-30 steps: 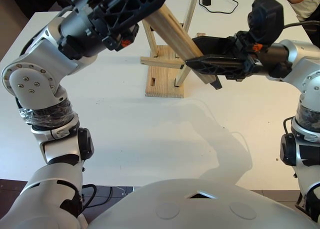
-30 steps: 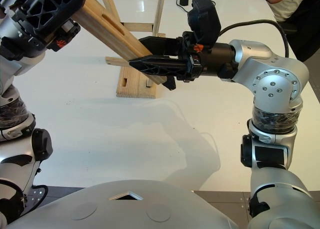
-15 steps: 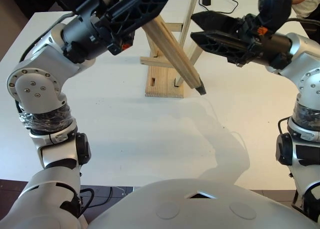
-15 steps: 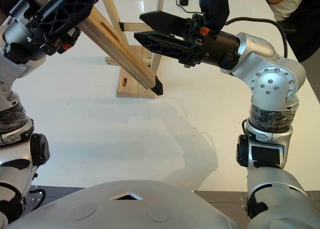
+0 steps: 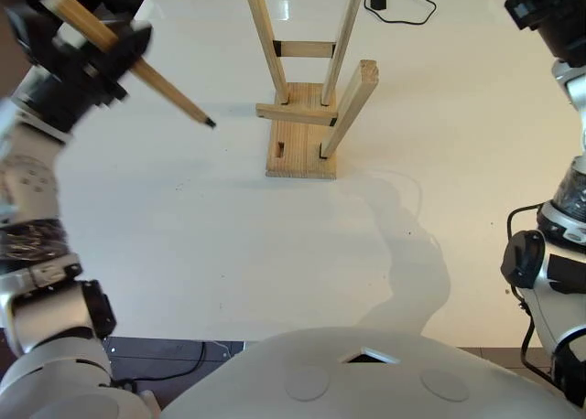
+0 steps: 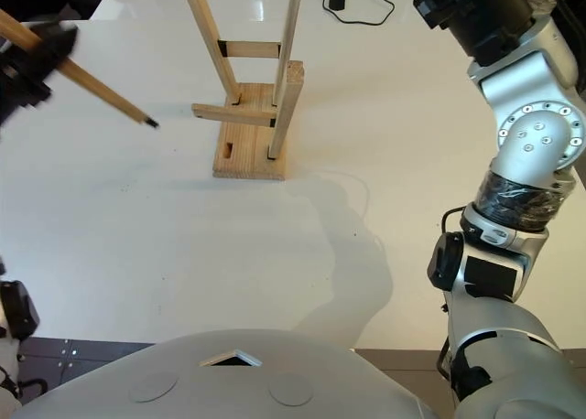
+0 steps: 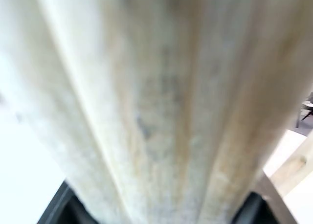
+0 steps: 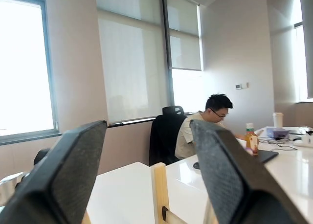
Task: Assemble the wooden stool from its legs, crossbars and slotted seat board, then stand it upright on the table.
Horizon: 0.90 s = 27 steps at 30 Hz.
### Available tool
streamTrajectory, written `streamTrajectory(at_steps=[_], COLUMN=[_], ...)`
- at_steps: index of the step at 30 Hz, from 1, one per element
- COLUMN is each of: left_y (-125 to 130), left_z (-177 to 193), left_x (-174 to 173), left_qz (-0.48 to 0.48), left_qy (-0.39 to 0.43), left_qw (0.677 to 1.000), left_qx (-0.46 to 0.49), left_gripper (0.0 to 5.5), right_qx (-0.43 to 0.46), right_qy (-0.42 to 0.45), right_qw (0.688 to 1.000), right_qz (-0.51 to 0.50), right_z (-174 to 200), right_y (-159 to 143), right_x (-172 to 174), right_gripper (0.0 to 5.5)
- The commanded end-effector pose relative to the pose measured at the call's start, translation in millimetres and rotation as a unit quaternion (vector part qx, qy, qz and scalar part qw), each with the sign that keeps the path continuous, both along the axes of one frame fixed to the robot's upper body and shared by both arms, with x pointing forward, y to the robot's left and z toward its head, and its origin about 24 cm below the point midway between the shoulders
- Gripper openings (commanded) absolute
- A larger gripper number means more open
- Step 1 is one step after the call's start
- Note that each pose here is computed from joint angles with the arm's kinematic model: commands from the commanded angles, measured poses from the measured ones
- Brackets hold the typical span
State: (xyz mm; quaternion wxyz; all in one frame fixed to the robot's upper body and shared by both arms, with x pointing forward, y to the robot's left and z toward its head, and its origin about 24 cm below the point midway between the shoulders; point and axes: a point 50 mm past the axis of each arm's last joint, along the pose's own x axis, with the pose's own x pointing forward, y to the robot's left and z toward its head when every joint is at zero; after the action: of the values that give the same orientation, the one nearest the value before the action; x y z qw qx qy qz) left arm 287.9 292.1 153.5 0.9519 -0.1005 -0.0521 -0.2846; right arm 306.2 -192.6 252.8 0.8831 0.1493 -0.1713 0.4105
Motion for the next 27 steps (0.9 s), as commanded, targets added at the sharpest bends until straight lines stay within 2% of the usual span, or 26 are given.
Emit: streamTrajectory(at_steps=[1,5,8,11,14,17,20,23,27], left_y=[-23,-43,-73,-103,-119,-117,-116,-134,-150], left_z=[-26,-30,-48,-48,-48,-31,-9,5,-4], left_x=[5,2,-7,-18,-26,-22,-15,-14,-14], left_qz=[0.001,-0.027,-0.090,-0.156,-0.191,-0.187,-0.175,-0.188,-0.204], left_qy=[0.009,0.014,0.055,0.064,0.068,0.030,-0.036,-0.088,-0.106], left_qw=[0.999,0.996,0.992,0.982,0.976,0.980,0.983,0.977,0.971], left_qx=[-0.044,-0.083,-0.067,-0.089,-0.080,-0.059,0.039,0.054,0.065], left_gripper=[2.03,2.03,2.03,2.03,2.03,2.03,2.03,2.03,2.03], right_qx=[-0.010,-0.015,-0.005,0.002,0.005,-0.011,-0.028,-0.041,-0.050], right_qy=[0.027,0.049,0.059,0.074,0.096,0.123,0.148,0.185,0.224], right_qw=[0.999,0.997,0.995,0.992,0.986,0.977,0.965,0.937,0.901], right_qz=[-0.038,-0.054,-0.075,-0.101,-0.136,-0.175,-0.215,-0.292,-0.369], right_z=[-15,-31,-38,-48,-61,-78,-96,-119,-147], right_y=[-4,-9,-14,-23,-33,-42,-55,-79,-102], right_x=[15,19,18,15,15,15,19,24,26], right_gripper=[3.13,3.13,3.13,3.13,3.13,3.13,3.13,3.13,3.13])
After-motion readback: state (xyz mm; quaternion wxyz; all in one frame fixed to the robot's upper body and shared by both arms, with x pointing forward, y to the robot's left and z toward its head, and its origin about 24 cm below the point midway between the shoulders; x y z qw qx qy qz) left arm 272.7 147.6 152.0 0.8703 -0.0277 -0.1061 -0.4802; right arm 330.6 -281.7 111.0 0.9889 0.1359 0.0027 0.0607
